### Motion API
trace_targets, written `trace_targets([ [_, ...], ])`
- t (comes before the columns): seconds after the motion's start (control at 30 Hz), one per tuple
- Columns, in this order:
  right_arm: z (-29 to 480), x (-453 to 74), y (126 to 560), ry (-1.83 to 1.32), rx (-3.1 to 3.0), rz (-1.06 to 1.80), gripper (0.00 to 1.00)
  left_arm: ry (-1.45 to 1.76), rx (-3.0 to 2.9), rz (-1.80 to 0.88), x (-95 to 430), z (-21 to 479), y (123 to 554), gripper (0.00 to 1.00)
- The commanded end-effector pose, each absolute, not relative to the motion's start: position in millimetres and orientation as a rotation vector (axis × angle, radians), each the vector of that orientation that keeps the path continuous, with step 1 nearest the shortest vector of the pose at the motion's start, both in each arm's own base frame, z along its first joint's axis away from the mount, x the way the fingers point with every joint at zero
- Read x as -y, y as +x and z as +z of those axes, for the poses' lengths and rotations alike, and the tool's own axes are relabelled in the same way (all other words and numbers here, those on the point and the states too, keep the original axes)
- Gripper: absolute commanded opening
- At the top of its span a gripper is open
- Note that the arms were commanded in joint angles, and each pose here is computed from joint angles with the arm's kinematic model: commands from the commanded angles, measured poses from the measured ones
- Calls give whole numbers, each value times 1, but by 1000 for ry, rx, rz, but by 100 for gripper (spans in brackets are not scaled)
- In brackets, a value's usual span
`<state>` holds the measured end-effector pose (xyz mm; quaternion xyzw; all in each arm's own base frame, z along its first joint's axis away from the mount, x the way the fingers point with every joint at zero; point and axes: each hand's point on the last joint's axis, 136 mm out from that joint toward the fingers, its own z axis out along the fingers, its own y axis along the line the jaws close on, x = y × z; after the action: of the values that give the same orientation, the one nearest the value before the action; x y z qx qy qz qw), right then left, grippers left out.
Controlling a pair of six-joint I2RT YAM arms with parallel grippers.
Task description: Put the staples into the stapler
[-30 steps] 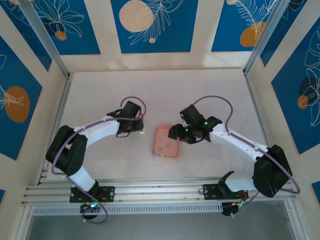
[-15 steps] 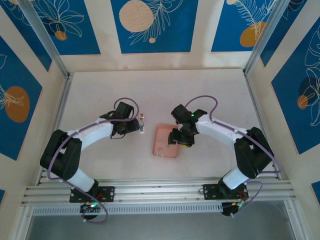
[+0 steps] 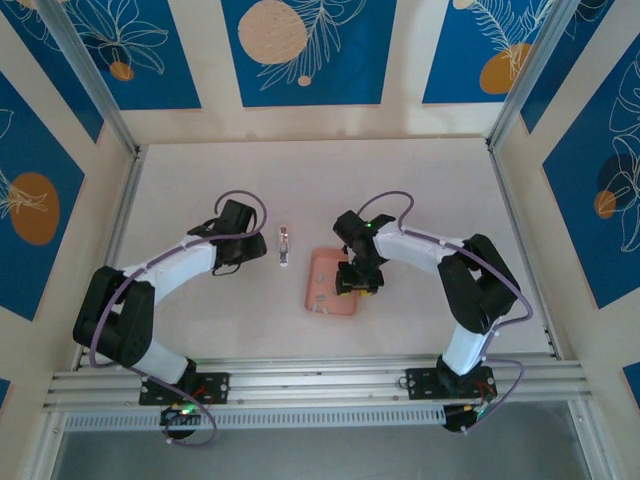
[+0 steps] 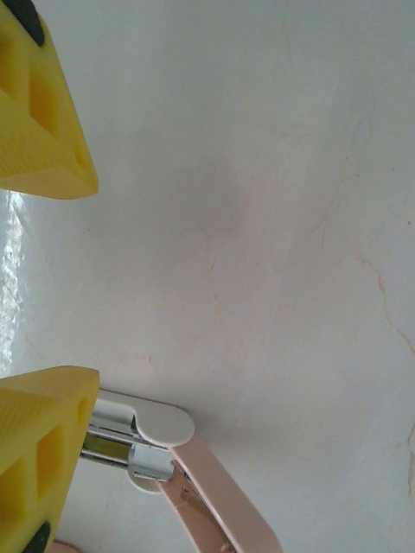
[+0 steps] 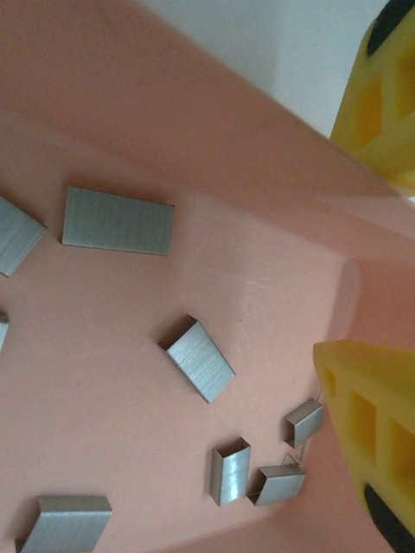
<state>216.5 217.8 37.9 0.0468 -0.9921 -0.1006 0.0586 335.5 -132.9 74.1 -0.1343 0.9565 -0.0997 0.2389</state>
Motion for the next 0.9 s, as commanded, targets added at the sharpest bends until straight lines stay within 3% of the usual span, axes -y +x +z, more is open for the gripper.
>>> trace_targets([
  [0.0, 39, -219, 222, 206, 3005, -300, 40, -360, -2598, -237, 123, 85, 339, 53],
  [0.43, 35, -212, 245, 503, 3052, -232, 20, -333, -2568, -139, 102, 93, 347, 52],
  [0.87, 44, -193, 264, 721, 3072, -110, 18, -268, -2526, -136, 99, 98, 353, 52],
])
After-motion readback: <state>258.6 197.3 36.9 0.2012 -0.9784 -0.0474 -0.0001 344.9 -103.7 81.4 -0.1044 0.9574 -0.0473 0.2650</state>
